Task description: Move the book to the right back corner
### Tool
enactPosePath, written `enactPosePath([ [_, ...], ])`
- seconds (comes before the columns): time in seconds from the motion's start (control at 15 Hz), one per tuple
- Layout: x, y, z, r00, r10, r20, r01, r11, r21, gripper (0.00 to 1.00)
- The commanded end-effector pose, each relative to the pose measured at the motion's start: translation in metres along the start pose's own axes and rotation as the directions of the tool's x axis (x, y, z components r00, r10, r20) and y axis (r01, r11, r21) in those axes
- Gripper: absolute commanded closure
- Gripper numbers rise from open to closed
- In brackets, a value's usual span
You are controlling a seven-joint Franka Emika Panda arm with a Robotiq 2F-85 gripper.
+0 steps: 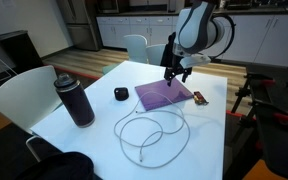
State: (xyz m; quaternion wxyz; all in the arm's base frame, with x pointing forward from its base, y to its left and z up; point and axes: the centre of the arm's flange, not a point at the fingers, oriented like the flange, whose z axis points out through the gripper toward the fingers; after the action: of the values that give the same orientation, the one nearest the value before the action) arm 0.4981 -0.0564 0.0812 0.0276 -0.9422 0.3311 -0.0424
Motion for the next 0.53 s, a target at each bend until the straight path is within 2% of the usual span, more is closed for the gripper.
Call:
enactPosePath([
  [0.0, 0.01, -0.011, 0.023, 0.999, 0.044, -0.018, -0.045, 0.999, -0.015, 0.0],
  [0.47, 0.015, -0.02, 0.05, 0.997, 0.049, -0.056, -0.051, 0.998, -0.037, 0.0],
])
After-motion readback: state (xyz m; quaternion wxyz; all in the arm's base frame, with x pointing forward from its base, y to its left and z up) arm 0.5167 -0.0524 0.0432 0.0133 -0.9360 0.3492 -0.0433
